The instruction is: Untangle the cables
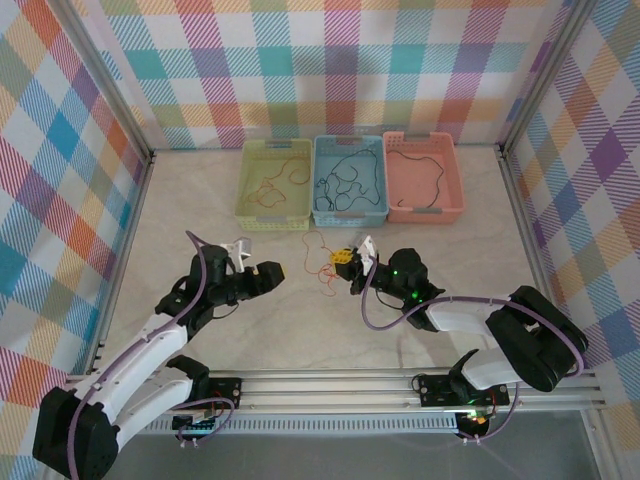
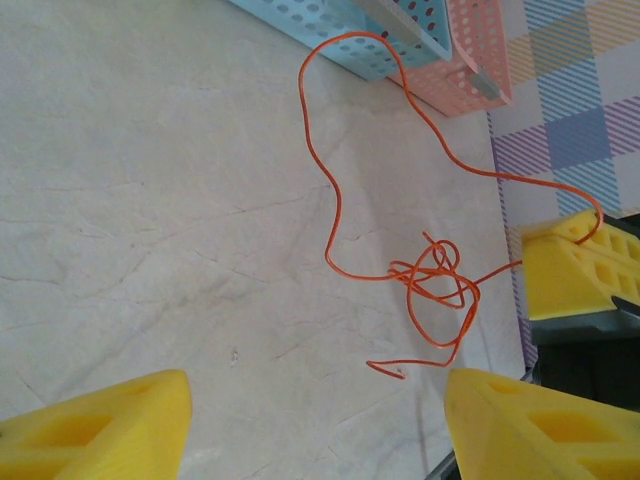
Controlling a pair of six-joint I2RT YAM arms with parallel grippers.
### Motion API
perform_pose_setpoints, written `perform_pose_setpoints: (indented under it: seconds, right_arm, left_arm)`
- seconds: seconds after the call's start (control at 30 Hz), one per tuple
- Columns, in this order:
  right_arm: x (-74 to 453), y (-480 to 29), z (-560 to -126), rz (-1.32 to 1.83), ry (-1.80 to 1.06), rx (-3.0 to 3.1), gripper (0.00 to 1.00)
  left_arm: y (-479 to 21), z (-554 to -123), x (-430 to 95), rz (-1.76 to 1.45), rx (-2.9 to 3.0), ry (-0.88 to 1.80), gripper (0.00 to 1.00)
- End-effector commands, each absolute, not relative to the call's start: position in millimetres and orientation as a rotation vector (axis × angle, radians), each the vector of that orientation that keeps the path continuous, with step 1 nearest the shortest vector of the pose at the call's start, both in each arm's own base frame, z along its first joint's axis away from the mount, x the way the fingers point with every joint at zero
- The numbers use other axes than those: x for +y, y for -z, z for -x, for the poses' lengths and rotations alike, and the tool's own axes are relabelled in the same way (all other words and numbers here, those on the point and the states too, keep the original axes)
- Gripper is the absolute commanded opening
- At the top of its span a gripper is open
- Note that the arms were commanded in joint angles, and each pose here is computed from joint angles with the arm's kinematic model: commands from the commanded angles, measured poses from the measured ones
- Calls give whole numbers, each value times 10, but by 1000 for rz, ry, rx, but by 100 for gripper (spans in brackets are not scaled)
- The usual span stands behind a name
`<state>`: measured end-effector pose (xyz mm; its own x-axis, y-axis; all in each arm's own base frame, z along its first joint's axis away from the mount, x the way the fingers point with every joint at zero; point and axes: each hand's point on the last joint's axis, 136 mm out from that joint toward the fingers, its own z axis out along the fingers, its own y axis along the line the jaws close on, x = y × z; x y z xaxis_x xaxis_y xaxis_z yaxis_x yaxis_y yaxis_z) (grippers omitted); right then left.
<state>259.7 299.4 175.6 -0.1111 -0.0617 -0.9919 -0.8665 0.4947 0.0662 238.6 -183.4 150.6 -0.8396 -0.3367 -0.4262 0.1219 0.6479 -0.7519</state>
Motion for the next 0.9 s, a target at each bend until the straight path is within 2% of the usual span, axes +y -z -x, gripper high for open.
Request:
perform_pose_setpoints:
  seconds: [0.0,0.43,0.6,0.73,0.87]
  right_arm:
    - [3038,-1929,-2491,854,-916,1460,0]
    - [3151,-1922,-2357,948,-997,1441,0]
    - [3150,-1933,-2351,951,-1001,1435,0]
    - [3144,-1926,-2349,949,-997,1438,0]
    - [3138,-1928,-2347,951,-993,1436,0]
  left_arm:
    - [-1654,-2483,-1958,188,2268,1195,68]
    - [-1371,-2956,-2440,160,2345,1162,65]
    - [-1103,-3008,-2492,199,2430,1074,56]
    - [-1057,-3051,-2520,202,2436,1061,38]
    - [-1122,-3093,-2467,163,2437,983,9]
